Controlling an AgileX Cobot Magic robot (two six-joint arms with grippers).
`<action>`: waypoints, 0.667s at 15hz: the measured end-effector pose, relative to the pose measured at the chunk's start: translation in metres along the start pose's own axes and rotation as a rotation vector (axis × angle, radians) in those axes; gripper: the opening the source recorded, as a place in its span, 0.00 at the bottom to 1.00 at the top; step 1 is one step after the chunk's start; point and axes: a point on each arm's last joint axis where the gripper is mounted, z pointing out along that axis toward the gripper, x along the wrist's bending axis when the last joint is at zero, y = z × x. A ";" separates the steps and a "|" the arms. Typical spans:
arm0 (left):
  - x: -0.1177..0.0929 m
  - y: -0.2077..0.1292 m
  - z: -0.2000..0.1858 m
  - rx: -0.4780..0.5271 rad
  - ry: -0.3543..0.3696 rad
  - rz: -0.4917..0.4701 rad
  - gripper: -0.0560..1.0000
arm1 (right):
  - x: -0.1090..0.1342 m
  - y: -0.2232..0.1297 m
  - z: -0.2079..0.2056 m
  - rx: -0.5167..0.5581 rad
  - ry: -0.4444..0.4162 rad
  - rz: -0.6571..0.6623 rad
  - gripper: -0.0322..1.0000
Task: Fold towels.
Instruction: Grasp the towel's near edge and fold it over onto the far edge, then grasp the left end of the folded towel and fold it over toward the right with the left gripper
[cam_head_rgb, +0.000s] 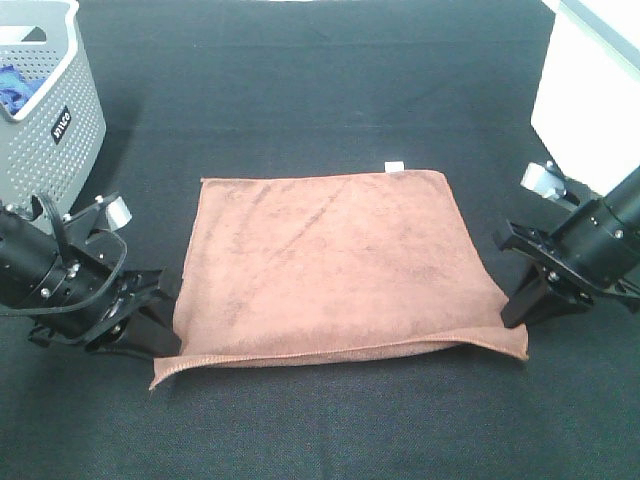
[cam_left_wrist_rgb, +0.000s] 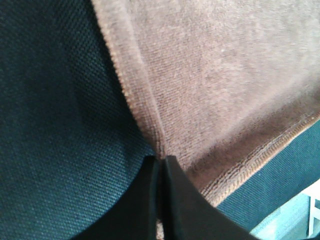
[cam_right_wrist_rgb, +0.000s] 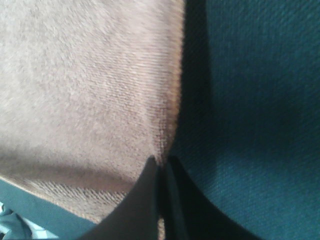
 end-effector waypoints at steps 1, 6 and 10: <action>-0.002 0.005 -0.002 -0.014 -0.001 0.014 0.05 | 0.002 0.006 -0.003 -0.020 0.000 -0.017 0.03; -0.032 0.066 -0.030 -0.215 -0.008 0.129 0.05 | 0.029 0.066 -0.049 -0.254 0.003 -0.153 0.03; -0.046 0.117 -0.047 -0.393 0.056 0.252 0.05 | 0.042 0.127 -0.063 -0.348 0.029 -0.219 0.03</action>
